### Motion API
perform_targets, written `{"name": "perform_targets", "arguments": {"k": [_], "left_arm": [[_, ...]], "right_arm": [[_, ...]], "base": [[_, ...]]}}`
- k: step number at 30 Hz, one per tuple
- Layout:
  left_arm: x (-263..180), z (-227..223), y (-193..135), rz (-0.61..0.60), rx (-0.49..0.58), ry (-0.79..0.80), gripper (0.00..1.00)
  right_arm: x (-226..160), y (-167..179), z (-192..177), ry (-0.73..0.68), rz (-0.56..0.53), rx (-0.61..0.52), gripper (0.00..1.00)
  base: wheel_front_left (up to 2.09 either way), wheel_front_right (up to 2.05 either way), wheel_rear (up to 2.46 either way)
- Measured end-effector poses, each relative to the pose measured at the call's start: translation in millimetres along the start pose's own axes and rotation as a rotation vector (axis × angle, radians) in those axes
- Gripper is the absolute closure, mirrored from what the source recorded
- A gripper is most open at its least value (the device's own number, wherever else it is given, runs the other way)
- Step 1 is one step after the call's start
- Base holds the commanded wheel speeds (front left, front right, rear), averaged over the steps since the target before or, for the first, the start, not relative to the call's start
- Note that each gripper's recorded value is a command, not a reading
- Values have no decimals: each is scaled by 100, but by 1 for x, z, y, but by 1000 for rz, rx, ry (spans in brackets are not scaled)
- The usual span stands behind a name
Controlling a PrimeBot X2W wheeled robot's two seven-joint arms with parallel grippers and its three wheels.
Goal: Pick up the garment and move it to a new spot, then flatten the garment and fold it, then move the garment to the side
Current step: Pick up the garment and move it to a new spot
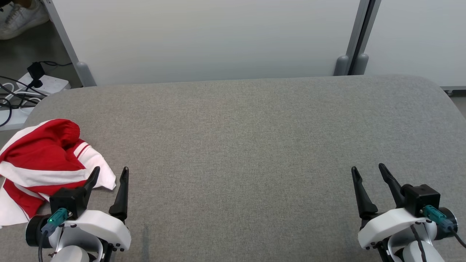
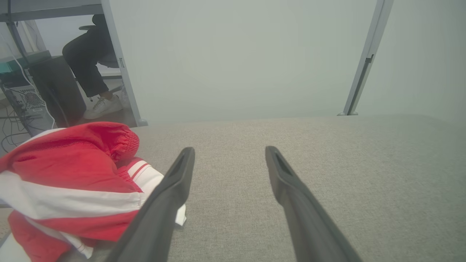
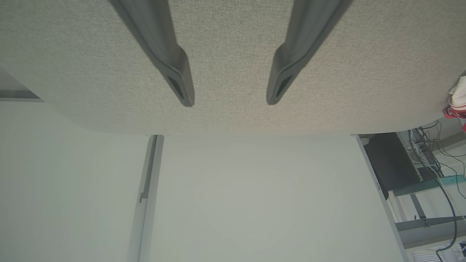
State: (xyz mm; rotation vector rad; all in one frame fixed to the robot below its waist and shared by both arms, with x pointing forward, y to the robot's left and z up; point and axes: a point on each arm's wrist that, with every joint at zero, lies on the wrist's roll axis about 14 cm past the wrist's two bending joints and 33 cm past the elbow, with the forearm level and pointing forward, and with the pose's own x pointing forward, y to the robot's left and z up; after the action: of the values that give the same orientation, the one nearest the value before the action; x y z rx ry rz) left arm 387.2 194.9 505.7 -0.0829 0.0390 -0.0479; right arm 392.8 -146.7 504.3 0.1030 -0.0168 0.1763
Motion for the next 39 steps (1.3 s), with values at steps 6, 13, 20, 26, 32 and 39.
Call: {"name": "perform_targets", "arguments": {"k": [6,13,20,26,32,39], "left_arm": [[0,-2,2,8,-22,15,0],[-1,-4,3,13,-26,24,0],[-4,-4,7,24,-27,24,0],[-12,-7,17,53,-29,33,0],[-23,-7,35,114,-34,30,0],[-48,-5,68,224,-61,14,0]], "right_arm": [[0,-1,-1,1,-4,17,0],[1,0,-2,4,-3,23,0],[3,1,-1,3,0,24,0],[10,11,-2,6,29,25,0],[19,36,-6,18,105,21,0],[34,80,-7,24,228,19,0]], "base": [[0,0,0],[0,0,0],[0,0,0],[0,0,0],[0,0,0],[0,0,0]]}}
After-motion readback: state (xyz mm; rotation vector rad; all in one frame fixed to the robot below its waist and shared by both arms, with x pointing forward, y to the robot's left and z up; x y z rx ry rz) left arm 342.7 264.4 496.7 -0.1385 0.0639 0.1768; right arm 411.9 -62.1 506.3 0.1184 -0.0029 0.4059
